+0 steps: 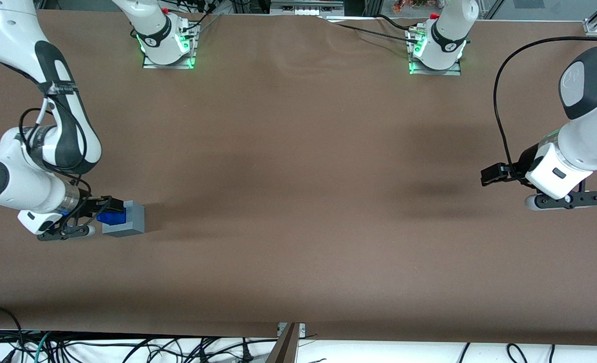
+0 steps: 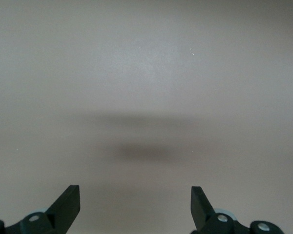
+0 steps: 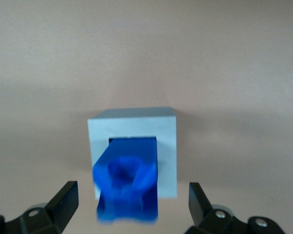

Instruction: Insert blue part into gray base with right arm

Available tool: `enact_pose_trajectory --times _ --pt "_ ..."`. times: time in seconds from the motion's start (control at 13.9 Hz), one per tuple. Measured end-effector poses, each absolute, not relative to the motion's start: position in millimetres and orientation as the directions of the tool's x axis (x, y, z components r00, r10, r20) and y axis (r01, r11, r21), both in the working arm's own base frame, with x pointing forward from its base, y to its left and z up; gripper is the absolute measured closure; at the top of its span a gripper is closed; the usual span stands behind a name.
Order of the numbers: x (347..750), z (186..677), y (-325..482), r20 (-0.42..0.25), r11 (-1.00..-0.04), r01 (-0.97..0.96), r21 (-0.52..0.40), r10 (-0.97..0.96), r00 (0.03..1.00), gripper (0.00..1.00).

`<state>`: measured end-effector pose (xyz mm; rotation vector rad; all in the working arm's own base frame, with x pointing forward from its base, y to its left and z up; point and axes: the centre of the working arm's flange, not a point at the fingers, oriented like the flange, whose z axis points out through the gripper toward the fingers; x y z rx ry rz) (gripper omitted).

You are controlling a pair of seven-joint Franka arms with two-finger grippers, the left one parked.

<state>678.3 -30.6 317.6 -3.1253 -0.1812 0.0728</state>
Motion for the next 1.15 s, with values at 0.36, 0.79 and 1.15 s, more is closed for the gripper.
enact_pose_trajectory --times 0.36,0.79,1.15 --pt "645.6 473.0 -18.4 -0.117 -0.994 0.112 0.006 0.111 0.987 0.0" --pt "600.6 598.6 -1.7 -0.044 -0.993 0.114 0.035 0.112 0.993 0.0" --pt "604.2 589.7 4.2 -0.058 -0.992 0.126 0.029 0.124 0.991 0.0"
